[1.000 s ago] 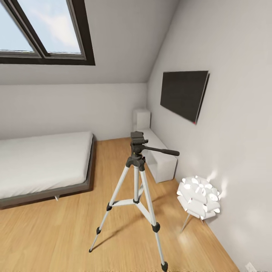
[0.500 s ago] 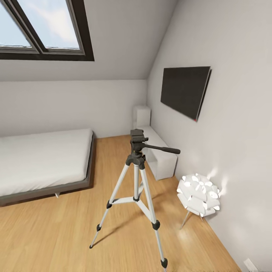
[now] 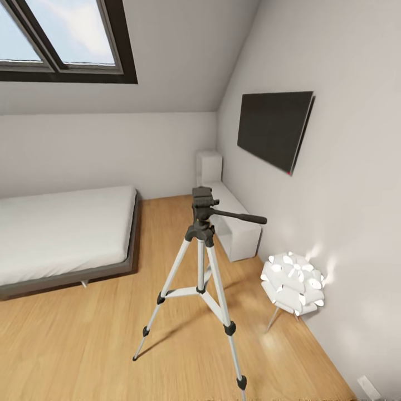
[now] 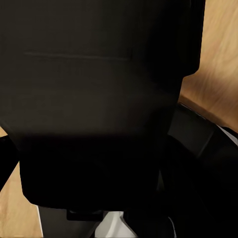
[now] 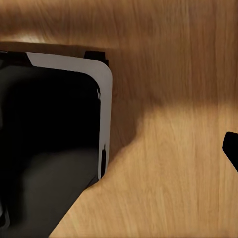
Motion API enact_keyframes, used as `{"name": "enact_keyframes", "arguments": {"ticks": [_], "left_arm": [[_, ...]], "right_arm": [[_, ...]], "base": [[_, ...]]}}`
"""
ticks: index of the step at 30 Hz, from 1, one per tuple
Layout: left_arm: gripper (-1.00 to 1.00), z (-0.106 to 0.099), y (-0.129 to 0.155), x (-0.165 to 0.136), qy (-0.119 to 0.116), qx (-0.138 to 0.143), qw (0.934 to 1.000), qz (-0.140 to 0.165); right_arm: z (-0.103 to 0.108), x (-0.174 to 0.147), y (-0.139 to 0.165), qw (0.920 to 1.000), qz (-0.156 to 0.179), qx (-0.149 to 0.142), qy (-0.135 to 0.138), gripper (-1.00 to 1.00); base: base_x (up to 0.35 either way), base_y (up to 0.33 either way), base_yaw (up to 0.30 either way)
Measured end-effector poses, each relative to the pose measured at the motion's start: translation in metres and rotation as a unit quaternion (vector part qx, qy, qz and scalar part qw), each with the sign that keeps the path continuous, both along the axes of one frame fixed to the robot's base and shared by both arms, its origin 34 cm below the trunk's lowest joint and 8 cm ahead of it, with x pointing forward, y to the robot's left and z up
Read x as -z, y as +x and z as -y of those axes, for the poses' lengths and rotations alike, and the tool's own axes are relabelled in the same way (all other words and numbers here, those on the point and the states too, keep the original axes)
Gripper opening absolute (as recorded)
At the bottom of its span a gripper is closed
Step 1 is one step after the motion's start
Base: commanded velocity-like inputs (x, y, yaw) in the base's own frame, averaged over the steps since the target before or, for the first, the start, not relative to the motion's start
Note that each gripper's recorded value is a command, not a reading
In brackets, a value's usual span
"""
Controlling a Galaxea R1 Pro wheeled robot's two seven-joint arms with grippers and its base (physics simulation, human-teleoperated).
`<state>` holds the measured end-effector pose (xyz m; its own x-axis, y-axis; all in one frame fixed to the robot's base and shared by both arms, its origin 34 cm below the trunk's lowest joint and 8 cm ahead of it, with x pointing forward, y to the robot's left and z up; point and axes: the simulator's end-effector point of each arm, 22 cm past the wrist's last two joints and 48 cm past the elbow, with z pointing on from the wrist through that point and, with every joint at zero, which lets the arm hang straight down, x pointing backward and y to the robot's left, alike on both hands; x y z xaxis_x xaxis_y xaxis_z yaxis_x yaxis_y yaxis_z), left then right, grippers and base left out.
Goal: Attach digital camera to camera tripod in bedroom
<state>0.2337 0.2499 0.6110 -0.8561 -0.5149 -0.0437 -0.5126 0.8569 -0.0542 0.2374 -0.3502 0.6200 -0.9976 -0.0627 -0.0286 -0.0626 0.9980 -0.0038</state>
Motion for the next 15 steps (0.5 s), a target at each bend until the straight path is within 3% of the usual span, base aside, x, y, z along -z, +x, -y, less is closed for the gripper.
{"name": "enact_keyframes", "arguments": {"ticks": [15], "left_arm": [[-1.00,0.0000,-0.0087,0.0026,0.000,0.000,0.9999,-0.011]], "right_arm": [[0.0006,0.0026,-0.0079,1.0000,-0.010,0.000,0.000,1.00]], "base": [[0.000,0.000,0.000]]}}
